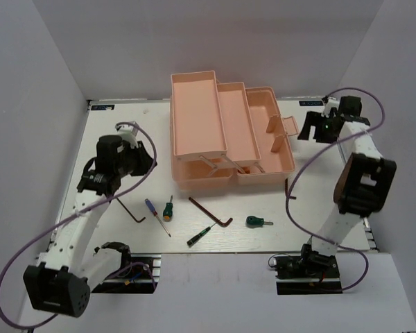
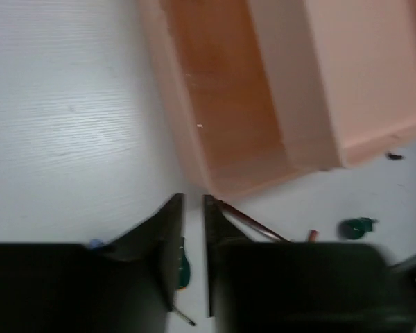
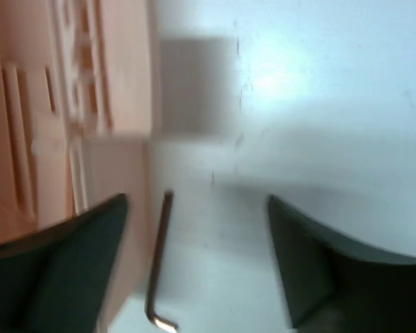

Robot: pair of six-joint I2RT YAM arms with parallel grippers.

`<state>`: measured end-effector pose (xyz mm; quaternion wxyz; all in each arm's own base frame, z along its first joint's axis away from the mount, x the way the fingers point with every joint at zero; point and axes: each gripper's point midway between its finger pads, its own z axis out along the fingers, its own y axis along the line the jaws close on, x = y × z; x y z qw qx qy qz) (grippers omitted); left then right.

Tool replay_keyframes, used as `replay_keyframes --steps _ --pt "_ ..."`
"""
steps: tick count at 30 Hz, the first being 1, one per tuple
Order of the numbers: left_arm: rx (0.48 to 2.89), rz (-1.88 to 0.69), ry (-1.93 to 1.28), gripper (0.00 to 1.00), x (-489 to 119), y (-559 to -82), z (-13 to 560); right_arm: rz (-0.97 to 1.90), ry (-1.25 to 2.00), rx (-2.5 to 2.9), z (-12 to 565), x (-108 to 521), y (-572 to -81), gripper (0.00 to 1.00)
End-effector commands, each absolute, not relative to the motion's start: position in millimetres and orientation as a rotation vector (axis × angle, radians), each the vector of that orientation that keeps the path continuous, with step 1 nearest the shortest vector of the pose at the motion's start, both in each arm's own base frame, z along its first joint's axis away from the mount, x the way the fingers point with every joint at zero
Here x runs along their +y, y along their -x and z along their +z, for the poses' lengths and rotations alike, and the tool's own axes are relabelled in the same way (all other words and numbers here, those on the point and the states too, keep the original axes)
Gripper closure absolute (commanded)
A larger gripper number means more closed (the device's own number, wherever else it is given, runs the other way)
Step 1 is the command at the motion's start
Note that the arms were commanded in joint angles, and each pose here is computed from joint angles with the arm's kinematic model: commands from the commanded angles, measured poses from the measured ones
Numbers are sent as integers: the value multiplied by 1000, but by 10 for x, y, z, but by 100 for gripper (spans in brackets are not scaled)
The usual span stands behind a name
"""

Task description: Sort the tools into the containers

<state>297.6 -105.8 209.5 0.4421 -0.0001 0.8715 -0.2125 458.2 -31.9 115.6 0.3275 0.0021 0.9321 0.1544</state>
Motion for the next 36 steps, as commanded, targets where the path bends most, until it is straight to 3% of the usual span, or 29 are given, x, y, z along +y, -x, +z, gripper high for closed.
replay_keyframes --steps 1,2,3,4,6,7,8,9,11,18,31,36 --pt "2028 -767 -225 81 -1413 -2616 2419 189 153 2407 1334 -589 -4247 25" --pt "2024 -796 -245 84 -1448 -2560 2416 257 193 2441 1241 -478 -4024 71" --pt "2028 -879 -302 86 -1564 -2449 2397 299 206 2480 1243 -405 -3791 89" --pt "2042 -913 -318 86 -1592 -2370 2311 321 263 2475 1216 -351 -3686 100" --pt "2021 -959 -361 83 -1657 -2268 2283 357 370 2435 1103 -163 -3299 100" --pt "2045 -968 -364 76 -1669 -2212 2162 348 397 2413 1096 -118 -3227 100" --pt "2036 -953 -369 69 -1649 -2190 2144 330 419 2384 1015 -57 -3031 91" --pt "2039 -960 -381 64 -1670 -2145 2108 322 431 2364 1009 -46 -3008 74" --pt "2039 -973 -380 52 -1686 -2099 2029 357 449 2370 904 55 -2854 58" --pt "2066 -998 -344 43 -1719 -1988 1786 346 325 2385 613 171 -2843 43" --pt "2104 -980 -254 43 -1770 -2047 1578 201 324 2380 325 266 -3001 43" --pt "2108 -991 -235 43 -1840 -2078 1576 163 365 2455 161 258 -2919 49"
